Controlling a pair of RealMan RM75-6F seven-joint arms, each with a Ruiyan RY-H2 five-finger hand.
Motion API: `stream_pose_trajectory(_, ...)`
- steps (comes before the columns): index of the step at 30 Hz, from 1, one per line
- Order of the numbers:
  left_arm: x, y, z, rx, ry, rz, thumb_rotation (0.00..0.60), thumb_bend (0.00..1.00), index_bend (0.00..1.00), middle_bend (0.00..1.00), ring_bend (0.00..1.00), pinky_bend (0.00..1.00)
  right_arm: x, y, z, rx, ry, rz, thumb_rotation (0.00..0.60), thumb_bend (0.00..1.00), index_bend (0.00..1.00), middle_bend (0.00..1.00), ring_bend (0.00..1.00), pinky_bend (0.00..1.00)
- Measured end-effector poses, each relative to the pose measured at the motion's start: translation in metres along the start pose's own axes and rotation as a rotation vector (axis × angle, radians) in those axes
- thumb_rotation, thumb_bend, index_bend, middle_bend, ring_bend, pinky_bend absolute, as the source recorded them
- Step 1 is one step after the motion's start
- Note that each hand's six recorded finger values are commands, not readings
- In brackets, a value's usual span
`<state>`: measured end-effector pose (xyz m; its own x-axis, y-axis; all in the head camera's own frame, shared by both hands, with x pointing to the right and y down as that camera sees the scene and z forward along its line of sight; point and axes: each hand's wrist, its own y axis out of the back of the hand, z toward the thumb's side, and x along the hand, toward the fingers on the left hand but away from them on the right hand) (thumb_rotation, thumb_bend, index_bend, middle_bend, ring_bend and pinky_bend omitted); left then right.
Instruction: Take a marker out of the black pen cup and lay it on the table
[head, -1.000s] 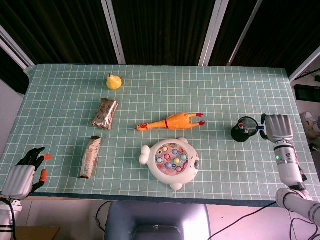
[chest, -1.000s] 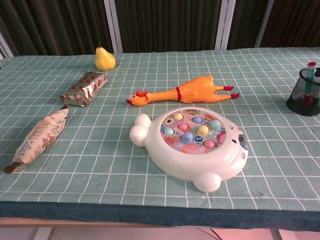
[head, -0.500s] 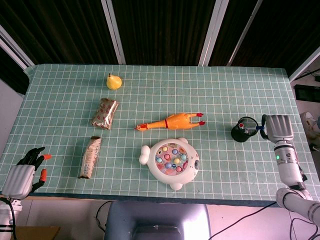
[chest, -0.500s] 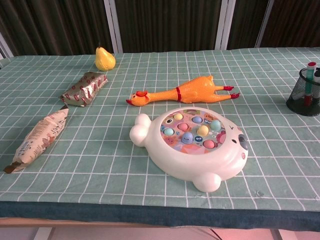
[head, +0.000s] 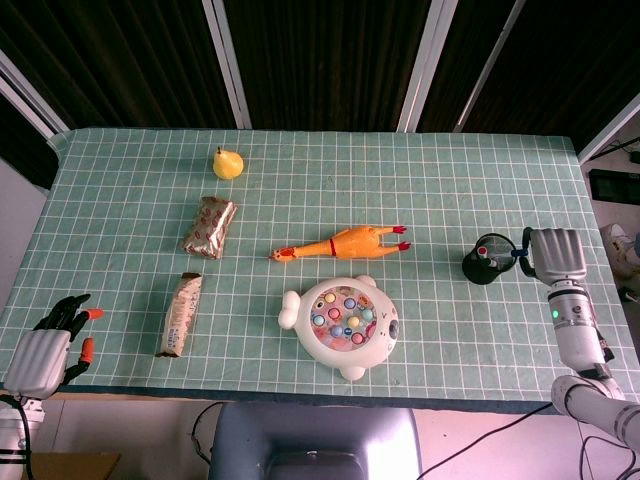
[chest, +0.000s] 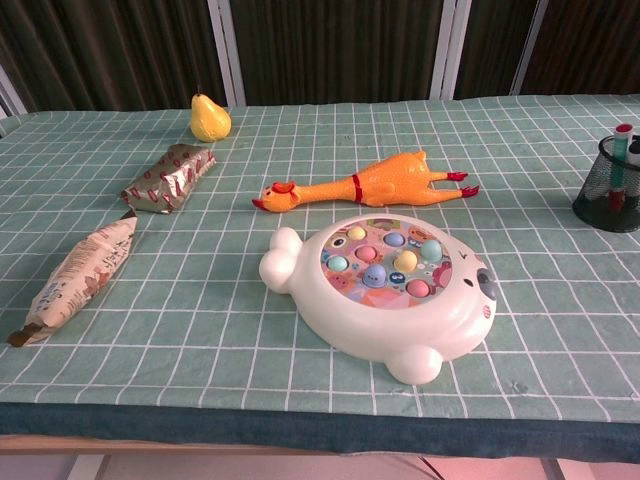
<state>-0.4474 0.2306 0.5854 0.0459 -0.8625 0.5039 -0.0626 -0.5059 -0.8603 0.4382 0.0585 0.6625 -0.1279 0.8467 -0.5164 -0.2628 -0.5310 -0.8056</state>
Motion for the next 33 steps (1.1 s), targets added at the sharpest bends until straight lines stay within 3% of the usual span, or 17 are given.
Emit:
stream_pose_trajectory(4, 0.0, 0.0, 0.0, 0.0, -0.001, -0.001, 0.6, 0.58, 0.29, 0.11, 0.09, 0.33, 0.006, 0.01, 0.001, 0.004, 0.006, -0.047, 0.6, 0.93, 0.82, 1.0, 1.0, 1.0)
stream_pose_trajectory(13, 0.0, 0.0, 0.001, 0.002, -0.004, 0.0, 0.6, 0.58, 0.29, 0.11, 0.09, 0.33, 0.047, 0.055, 0.012, 0.012, 0.029, -0.241, 0.6, 0.94, 0.83, 1.0, 1.0, 1.0)
stream_pose_trajectory(20, -0.001, 0.0, 0.002, 0.004, -0.005, 0.002, 0.6, 0.58, 0.29, 0.1, 0.09, 0.33, 0.087, 0.091, 0.044, 0.047, 0.132, -0.426, 0.6, 0.94, 0.84, 1.0, 1.0, 1.0)
stream_pose_trajectory(25, -0.002, 0.001, 0.001, -0.002, -0.004, 0.005, 0.6, 0.58, 0.29, 0.11, 0.09, 0.33, 0.088, 0.085, 0.067, 0.077, 0.191, -0.429, 0.6, 0.94, 0.84, 1.0, 1.0, 1.0)
stream_pose_trajectory(33, -0.002, 0.002, 0.0, -0.011, -0.004, 0.008, 0.6, 0.58, 0.29, 0.1, 0.09, 0.33, 0.051, 0.046, 0.097, 0.206, 0.218, -0.343, 0.6, 0.94, 0.84, 1.0, 1.0, 1.0)
